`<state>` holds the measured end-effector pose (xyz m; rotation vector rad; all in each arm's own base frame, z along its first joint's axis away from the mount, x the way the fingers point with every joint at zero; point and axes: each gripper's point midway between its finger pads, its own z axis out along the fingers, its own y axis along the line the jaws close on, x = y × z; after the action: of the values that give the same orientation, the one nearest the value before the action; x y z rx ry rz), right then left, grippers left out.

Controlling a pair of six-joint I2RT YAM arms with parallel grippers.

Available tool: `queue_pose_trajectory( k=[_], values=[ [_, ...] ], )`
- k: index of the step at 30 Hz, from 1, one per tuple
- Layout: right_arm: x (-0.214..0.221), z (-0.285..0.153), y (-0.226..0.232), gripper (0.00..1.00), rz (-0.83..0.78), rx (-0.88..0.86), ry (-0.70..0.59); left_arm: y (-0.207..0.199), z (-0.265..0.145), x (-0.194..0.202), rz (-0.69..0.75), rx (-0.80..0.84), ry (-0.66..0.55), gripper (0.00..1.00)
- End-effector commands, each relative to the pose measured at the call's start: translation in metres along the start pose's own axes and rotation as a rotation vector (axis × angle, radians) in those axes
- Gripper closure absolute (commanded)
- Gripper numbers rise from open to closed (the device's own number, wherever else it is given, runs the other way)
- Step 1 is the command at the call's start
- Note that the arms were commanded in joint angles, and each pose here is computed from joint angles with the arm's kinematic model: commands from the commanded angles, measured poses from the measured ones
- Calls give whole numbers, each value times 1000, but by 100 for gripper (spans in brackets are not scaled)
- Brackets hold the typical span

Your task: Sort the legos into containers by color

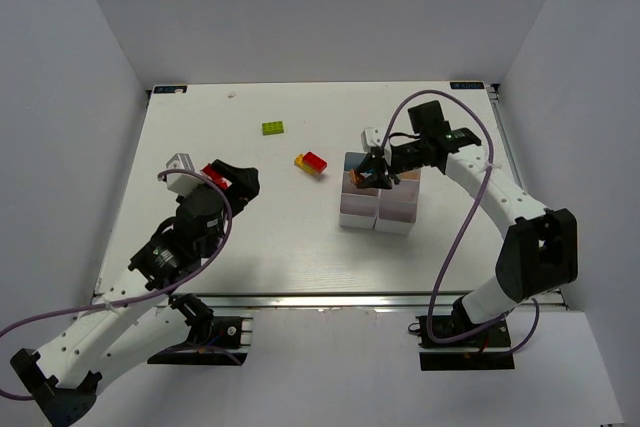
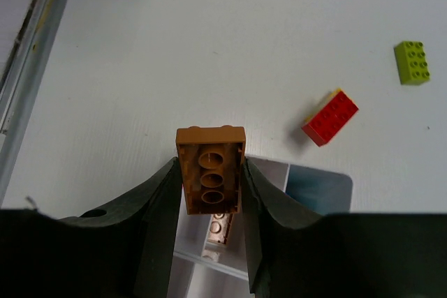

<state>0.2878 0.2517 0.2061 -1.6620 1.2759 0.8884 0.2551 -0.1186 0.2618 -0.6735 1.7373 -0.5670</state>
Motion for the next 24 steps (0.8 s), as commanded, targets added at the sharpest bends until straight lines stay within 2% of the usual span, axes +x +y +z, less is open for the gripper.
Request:
queue_pose_trajectory(
  k=[1,9,15,19,24],
  values=[
    [-3,11,14,100,-67,-61,-26,2,0,1,-13,-2,1,2],
    [26,24,-4,99,1,-9,34,5,-1,2,-24,-7,1,2],
    [37,27,-18,84,-4,24,69,2,2,4,-20,-4,7,2],
    [40,27,-19,65,-21,36,84,-1,4,7,-16,0,16,2],
    [50,27,-20,57,-23,55,107,-9,8,12,-5,18,40,2]
  ],
)
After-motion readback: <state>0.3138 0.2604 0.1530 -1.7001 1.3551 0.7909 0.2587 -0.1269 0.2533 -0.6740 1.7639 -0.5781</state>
